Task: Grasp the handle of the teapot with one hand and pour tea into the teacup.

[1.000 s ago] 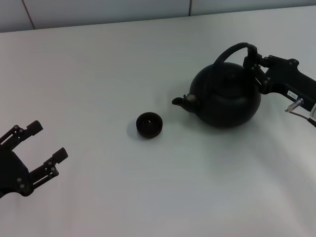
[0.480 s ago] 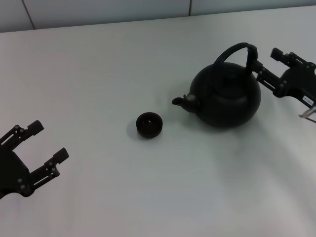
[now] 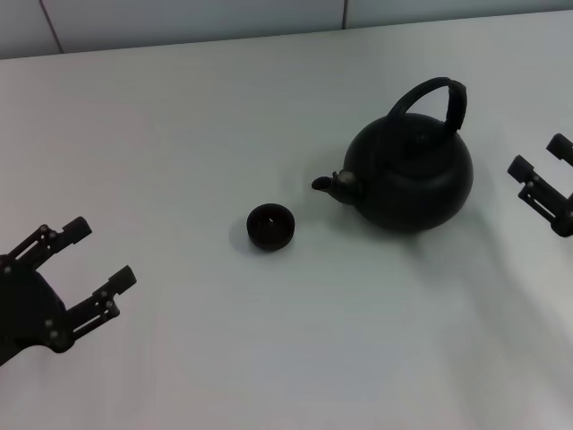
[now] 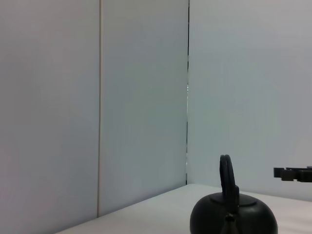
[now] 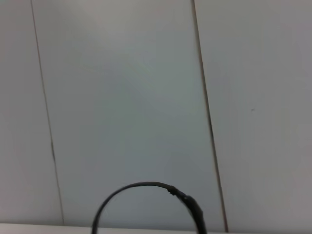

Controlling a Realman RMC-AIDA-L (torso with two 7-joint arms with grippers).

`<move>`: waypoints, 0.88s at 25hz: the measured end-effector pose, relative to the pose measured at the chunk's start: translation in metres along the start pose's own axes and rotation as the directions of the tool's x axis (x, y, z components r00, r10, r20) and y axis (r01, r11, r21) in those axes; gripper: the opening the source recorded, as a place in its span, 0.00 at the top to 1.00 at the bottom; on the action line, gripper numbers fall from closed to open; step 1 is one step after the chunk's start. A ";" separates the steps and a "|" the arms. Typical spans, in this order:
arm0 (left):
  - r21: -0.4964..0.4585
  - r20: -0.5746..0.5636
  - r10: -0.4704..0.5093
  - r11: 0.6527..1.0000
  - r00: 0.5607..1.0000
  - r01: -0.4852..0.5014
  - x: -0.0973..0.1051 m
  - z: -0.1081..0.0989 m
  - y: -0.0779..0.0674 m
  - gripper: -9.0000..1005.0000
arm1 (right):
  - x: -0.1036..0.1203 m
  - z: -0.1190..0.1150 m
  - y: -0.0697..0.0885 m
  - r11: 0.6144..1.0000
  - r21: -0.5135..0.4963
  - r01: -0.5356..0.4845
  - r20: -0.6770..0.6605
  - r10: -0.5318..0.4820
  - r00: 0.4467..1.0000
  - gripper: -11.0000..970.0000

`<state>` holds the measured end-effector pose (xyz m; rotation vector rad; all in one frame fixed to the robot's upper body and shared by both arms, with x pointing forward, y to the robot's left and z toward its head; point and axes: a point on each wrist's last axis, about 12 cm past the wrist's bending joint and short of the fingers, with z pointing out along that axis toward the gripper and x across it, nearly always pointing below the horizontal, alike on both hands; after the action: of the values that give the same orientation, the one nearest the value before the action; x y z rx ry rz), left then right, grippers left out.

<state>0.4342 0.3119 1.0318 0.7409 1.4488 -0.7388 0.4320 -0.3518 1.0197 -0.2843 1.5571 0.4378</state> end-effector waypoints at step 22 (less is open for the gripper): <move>0.378 -0.414 -0.030 0.904 0.910 0.202 -0.056 0.062 0.067 0.21 | -0.075 0.056 -0.018 0.744 -0.667 -0.036 -0.412 -0.328 0.850 0.30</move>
<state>0.5256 0.3005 1.0871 1.1929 1.7402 -1.0540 0.4934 -0.3495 1.0924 -1.1594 1.8250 0.8291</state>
